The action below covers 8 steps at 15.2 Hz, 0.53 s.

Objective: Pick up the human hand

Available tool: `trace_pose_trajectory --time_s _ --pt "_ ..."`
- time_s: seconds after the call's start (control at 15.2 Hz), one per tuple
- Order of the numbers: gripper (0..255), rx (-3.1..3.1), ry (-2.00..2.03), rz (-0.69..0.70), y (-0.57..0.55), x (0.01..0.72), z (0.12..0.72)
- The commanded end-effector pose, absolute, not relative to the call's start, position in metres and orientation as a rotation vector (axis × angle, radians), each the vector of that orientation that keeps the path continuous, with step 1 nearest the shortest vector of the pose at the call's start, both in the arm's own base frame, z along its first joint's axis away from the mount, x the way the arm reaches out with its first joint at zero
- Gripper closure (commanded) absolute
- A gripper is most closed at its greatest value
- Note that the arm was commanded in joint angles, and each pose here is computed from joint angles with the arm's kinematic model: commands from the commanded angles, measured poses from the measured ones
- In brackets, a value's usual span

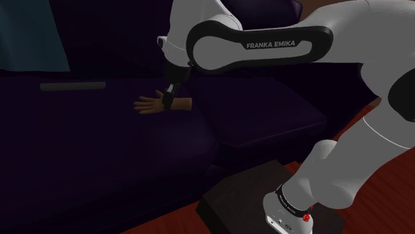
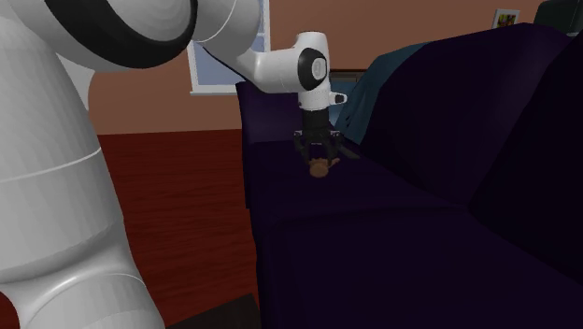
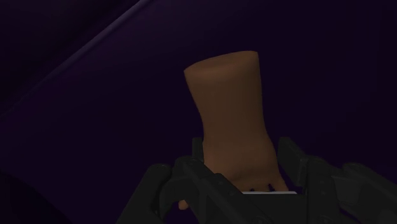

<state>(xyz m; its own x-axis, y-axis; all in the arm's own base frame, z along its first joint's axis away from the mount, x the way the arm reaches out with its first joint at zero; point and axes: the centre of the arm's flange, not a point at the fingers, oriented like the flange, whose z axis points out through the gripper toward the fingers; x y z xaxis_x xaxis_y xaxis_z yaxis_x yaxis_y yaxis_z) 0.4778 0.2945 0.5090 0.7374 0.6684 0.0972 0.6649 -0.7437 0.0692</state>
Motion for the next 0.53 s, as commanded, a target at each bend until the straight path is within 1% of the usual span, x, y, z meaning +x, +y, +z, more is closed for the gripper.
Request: trace_pose_trajectory --time_s 0.0,0.33,0.46 --pt "255 2.900 1.113 0.180 0.294 0.478 0.519" --pt "255 2.900 1.113 0.180 0.294 0.478 0.546" --pt "255 2.900 1.113 0.180 0.294 0.478 0.547"
